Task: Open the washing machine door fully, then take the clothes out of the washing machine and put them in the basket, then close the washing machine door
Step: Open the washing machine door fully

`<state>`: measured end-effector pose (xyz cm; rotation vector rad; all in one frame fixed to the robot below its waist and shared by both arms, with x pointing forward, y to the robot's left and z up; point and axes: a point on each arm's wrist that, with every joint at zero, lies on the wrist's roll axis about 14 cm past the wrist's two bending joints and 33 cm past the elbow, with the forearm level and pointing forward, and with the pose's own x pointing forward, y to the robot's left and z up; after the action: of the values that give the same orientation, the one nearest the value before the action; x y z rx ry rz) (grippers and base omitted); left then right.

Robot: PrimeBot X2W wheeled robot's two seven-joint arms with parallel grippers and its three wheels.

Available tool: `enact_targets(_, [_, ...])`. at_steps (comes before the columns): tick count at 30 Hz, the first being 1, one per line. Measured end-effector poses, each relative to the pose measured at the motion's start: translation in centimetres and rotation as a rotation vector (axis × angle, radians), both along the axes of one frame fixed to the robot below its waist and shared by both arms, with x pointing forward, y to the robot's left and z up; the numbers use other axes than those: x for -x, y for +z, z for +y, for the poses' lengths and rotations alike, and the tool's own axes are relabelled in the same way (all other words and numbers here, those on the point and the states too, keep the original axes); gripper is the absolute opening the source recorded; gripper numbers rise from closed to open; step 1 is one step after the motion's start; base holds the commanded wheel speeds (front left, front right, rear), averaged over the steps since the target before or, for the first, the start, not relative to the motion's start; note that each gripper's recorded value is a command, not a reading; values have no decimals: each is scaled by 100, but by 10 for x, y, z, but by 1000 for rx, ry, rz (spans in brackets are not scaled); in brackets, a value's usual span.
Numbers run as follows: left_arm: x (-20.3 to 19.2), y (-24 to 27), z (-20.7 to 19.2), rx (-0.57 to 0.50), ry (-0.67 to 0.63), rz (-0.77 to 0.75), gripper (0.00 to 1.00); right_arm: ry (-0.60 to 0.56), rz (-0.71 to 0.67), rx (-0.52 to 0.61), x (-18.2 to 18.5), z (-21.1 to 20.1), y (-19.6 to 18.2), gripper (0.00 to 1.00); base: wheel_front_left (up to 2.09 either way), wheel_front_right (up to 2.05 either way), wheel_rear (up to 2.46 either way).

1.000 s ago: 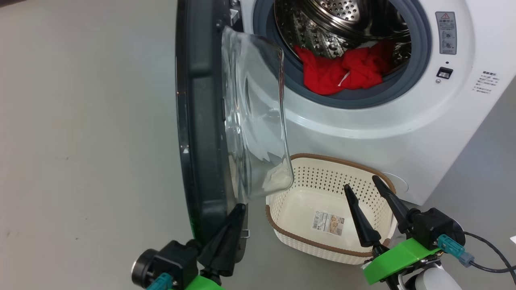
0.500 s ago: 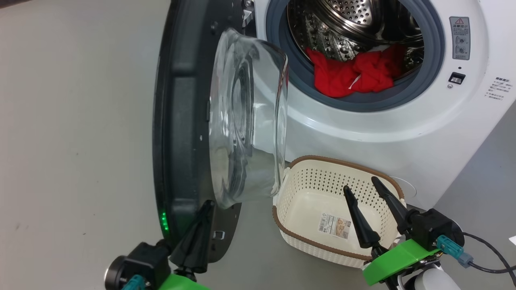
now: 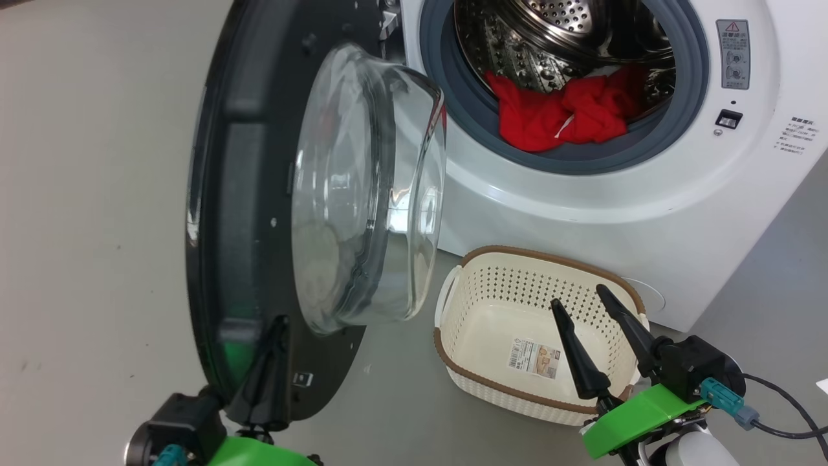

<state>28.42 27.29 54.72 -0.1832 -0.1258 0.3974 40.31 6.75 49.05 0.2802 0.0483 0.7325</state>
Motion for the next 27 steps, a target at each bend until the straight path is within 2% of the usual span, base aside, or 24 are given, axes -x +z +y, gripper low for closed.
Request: enact_targets(27, [10,-12,60,0,198,-12,0,11,19,44,-4,1,-10,100,0,0,0])
